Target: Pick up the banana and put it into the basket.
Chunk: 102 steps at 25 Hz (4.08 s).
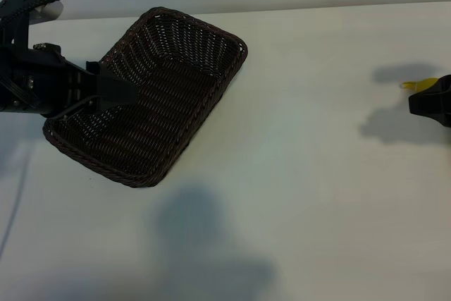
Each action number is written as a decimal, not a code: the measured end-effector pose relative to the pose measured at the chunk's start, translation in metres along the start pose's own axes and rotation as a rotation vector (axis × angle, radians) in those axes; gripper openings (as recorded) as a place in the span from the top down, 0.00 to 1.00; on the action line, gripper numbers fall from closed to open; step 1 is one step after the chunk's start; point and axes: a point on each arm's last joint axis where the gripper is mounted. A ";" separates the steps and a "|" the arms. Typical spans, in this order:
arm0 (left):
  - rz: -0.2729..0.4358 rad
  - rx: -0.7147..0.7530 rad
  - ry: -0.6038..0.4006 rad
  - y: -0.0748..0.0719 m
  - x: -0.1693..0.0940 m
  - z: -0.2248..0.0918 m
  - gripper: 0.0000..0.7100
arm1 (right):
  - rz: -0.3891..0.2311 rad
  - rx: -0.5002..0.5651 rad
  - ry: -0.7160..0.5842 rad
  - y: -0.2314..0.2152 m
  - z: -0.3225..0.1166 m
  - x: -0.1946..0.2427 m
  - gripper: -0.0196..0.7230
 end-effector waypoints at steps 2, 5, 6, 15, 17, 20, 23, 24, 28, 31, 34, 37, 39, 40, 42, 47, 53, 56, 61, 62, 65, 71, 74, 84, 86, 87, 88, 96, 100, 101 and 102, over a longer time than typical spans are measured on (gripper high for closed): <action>0.000 0.000 0.000 0.000 0.000 0.000 0.16 | 0.000 0.000 0.000 0.000 0.000 0.000 0.20; 0.000 0.000 0.000 0.000 0.000 0.000 0.16 | 0.000 -0.001 0.000 0.000 0.000 0.000 0.20; 0.000 0.000 0.000 0.000 0.000 0.000 0.16 | 0.000 -0.001 0.000 0.000 0.000 0.000 0.20; 0.000 0.000 0.000 0.000 0.000 0.000 0.16 | 0.000 -0.001 0.000 0.000 0.000 0.000 0.20; 0.000 0.000 0.000 0.000 0.000 0.000 0.16 | 0.000 -0.001 0.000 0.000 0.000 0.000 0.20; 0.000 0.000 0.000 0.000 0.000 0.000 0.16 | 0.000 -0.001 0.000 0.000 0.000 0.000 0.20; 0.001 0.003 -0.002 0.000 0.000 0.000 0.16 | 0.000 -0.001 0.000 0.000 0.000 0.000 0.20; 0.004 0.002 -0.006 0.000 0.000 0.001 0.16 | 0.000 -0.001 0.000 0.000 0.000 0.000 0.20; 0.010 -0.012 -0.017 0.001 0.000 0.002 0.16 | 0.000 -0.001 0.000 0.000 0.000 0.000 0.20; -0.003 -0.147 0.006 0.000 0.000 0.000 0.16 | 0.000 -0.001 0.000 0.000 0.000 0.000 0.20; -0.006 -0.393 0.050 -0.001 0.000 -0.004 0.16 | 0.000 -0.001 0.000 0.000 0.000 0.000 0.20; 0.052 -0.638 0.082 0.002 -0.001 -0.008 0.16 | 0.000 -0.001 0.000 0.000 0.000 0.000 0.20; 0.132 -0.728 0.086 0.008 -0.001 -0.011 0.16 | 0.000 -0.001 0.000 0.000 0.000 0.000 0.20; 0.177 -0.769 0.084 0.012 -0.002 -0.012 0.16 | 0.000 -0.001 0.000 0.000 0.000 0.000 0.20; 0.252 -0.838 0.085 0.017 -0.003 -0.015 0.16 | 0.000 -0.001 0.000 0.000 0.000 0.000 0.20; 0.379 -0.945 0.087 0.026 -0.007 -0.021 0.16 | 0.000 0.001 0.000 0.000 0.000 0.000 0.20; 0.433 -1.037 0.130 0.037 0.009 -0.032 0.16 | 0.000 0.002 0.000 0.000 0.000 0.000 0.20; 0.447 -1.054 0.136 0.044 0.018 -0.036 0.16 | 0.000 0.003 0.000 0.000 0.000 0.000 0.20; 0.465 -1.072 0.138 0.053 0.031 -0.037 0.16 | 0.000 0.003 0.000 0.000 0.000 0.000 0.20; 0.465 -1.073 0.128 0.055 0.034 -0.036 0.16 | 0.000 0.003 0.000 0.000 0.000 0.000 0.20; 0.470 -1.087 0.106 0.063 0.045 -0.035 0.16 | 0.000 0.003 0.000 0.000 0.000 0.000 0.20; 0.486 -1.142 0.091 0.079 0.070 -0.036 0.19 | 0.000 0.003 0.000 0.000 0.000 0.000 0.20; 0.497 -1.155 0.099 0.083 0.077 -0.038 0.33 | 0.000 0.003 0.000 0.000 0.000 0.000 0.20; 0.489 -1.152 0.091 0.083 0.077 -0.037 0.78 | 0.000 0.001 -0.002 0.000 0.001 0.000 0.20; 0.484 -1.146 0.089 0.083 0.076 -0.037 0.78 | 0.000 0.001 -0.002 0.000 0.001 0.000 0.20; 0.480 -1.136 0.088 0.082 0.075 -0.036 0.78 | 0.000 0.001 -0.002 0.000 0.001 0.000 0.20; 0.474 -1.118 0.086 0.081 0.074 -0.035 0.78 | 0.000 0.001 -0.002 0.000 0.001 0.000 0.20; 0.392 -0.762 0.217 0.064 0.062 -0.007 0.78 | 0.000 0.001 -0.002 0.000 0.001 0.000 0.20; 0.298 -0.558 0.266 0.048 0.052 0.019 0.78 | 0.000 0.002 -0.002 0.000 0.001 0.000 0.20; 0.285 -0.522 0.280 0.045 0.049 0.024 0.78 | 0.000 0.002 -0.002 0.000 0.001 0.000 0.20; 0.272 -0.496 0.297 0.041 0.046 0.029 0.78 | 0.000 0.002 -0.002 0.000 0.001 0.000 0.20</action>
Point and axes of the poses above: a point on each arm's last joint axis where the gripper is mounted, x pointing out along that axis toward the gripper, y along the wrist's bending axis when the last joint is at zero, z = x × y, and after that the axes turned 7 degrees about -x, right-handed
